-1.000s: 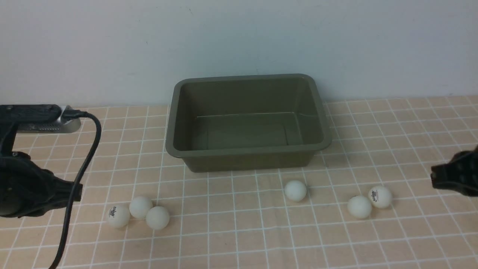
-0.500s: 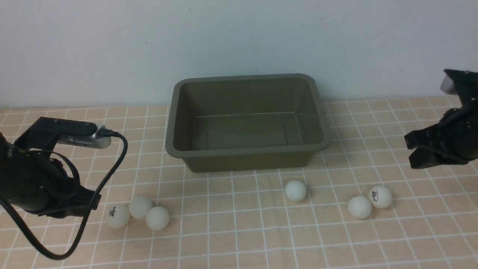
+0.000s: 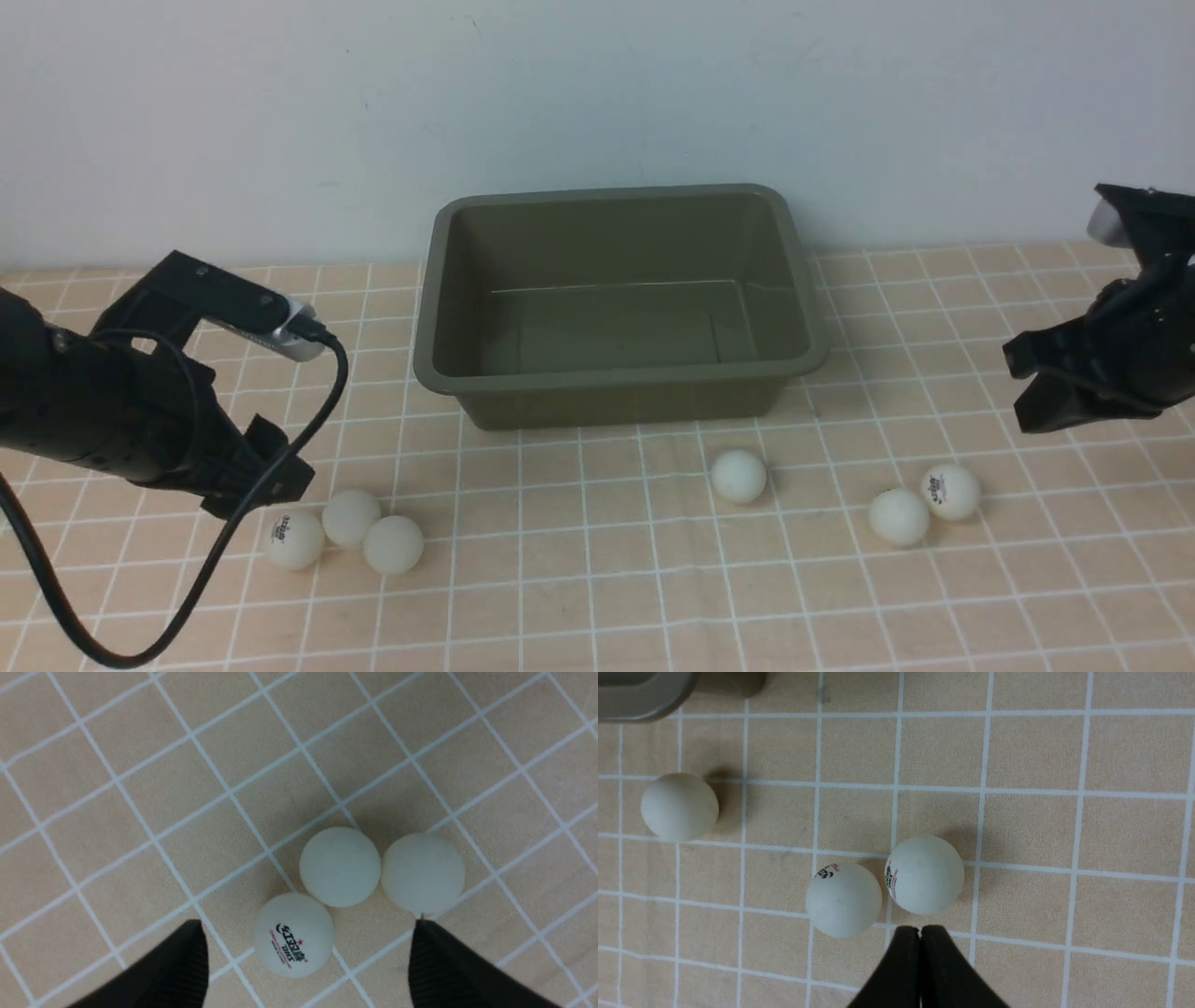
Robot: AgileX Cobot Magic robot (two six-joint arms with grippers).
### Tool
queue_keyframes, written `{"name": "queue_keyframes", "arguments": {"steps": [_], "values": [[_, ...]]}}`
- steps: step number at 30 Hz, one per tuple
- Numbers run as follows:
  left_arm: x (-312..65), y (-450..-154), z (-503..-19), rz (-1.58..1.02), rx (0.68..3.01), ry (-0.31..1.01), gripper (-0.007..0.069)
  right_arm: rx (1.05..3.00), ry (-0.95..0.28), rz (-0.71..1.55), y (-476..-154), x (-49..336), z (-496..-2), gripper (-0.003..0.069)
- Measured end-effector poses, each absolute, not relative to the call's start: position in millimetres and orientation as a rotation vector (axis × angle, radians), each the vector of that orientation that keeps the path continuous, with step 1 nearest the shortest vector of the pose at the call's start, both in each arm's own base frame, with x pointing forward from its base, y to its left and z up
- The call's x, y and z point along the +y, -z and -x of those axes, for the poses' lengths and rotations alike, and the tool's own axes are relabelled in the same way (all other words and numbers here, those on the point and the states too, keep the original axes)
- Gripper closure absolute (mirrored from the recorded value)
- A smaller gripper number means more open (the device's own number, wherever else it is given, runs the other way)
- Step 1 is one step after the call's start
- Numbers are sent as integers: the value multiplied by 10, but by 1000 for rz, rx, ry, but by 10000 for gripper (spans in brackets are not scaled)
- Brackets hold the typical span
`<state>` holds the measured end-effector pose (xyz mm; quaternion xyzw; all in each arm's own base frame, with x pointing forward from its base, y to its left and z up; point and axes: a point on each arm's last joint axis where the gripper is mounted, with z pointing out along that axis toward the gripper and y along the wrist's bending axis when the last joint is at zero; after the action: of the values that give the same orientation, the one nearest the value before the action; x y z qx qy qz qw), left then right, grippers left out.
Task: Put the table tennis balls into the box on the light coffee tablecloth.
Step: 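Reach for and grasp a ping pong ball on the table beside the basket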
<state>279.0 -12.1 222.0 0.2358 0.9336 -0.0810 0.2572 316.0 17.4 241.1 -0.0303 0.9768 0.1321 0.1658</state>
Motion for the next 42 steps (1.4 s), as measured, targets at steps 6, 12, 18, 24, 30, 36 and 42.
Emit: {"name": "queue_keyframes", "arguments": {"steps": [6,12,18,24,30,36,42], "values": [[-114,-2039,-2835,-891,2520,185,95,2783,-376,87,-2411,174,-3159,675],[-109,-1899,-2878,-971,2529,188,95,2783,-381,84,-2412,177,-3159,675],[-98,-1752,-2932,-977,2557,192,95,2779,-389,96,-2414,183,-3160,675],[-93,-1633,-2964,-984,2583,204,95,2771,-413,96,-2419,198,-3162,675],[-83,-1529,-2996,-991,2597,199,95,2770,-412,103,-2420,199,-3163,675],[-91,-1526,-3051,-950,2566,195,97,2767,-418,100,-2421,202,-3164,675],[-104,-1399,-3077,-927,2596,239,206,2766,-418,101,-2422,202,-3165,675]]}}
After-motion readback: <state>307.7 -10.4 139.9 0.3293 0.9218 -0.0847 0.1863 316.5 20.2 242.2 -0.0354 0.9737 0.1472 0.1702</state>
